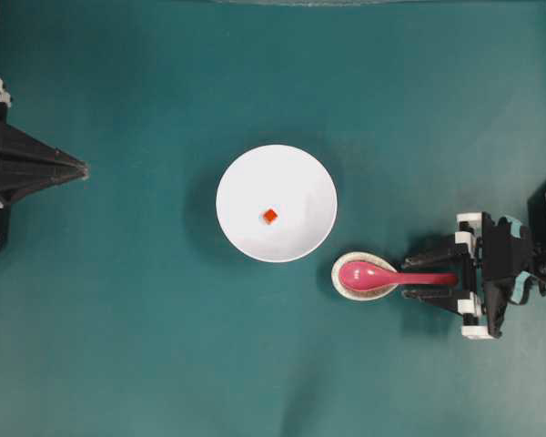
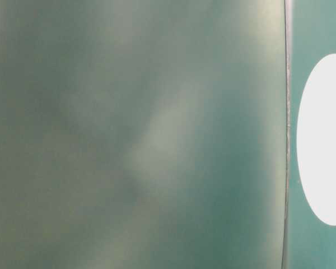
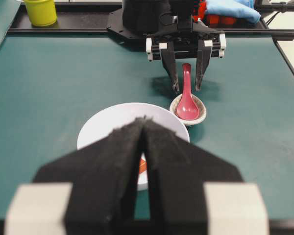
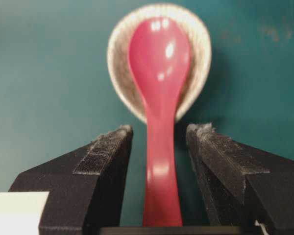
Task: Grip the spoon and scoop the red block from the bowl with right arm.
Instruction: 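Lower the open right gripper around the pink spoon handle, then close the right gripper on the spoon handle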
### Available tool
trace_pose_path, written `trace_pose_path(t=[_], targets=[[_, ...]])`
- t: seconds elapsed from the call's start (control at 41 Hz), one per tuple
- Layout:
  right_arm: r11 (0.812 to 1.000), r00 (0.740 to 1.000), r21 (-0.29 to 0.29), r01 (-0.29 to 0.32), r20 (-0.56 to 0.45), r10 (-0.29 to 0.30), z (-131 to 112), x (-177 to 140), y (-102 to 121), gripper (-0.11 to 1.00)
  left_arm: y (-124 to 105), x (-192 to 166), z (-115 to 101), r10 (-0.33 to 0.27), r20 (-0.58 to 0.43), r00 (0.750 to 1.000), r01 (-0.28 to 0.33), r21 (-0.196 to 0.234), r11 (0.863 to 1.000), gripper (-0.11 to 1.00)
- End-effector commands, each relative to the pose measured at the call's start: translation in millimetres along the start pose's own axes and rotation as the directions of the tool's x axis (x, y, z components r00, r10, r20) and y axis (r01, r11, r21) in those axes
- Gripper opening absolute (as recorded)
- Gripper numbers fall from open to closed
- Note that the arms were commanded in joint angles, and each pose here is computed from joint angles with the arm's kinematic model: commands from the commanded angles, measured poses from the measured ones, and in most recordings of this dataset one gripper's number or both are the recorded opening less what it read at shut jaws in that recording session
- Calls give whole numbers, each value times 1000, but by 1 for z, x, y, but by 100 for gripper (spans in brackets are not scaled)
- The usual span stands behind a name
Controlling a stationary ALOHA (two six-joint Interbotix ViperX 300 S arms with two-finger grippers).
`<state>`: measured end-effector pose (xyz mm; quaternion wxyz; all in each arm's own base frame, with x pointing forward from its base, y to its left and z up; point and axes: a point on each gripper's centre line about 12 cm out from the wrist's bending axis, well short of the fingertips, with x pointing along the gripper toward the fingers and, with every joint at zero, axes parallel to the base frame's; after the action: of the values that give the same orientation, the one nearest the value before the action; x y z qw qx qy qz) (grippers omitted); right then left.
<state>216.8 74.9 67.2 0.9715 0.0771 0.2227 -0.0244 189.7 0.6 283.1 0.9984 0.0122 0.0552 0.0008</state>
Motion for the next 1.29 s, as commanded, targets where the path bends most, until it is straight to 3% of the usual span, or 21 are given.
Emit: trace_pose_path(t=[0.0,0.83,1.269], targets=[[1000,1000,6,-9,15,9,3,1,4,54,0,1,9,0,20,1000,-1,3,1000,1],[1000,998,13,-18,60,17,10,3,7,52,0,1,9,0,20,1000,0,2,1000,1],[1000,998,12,-17,57,16,9,2,6,32,0,1,9,0,20,1000,0,2,1000,1]])
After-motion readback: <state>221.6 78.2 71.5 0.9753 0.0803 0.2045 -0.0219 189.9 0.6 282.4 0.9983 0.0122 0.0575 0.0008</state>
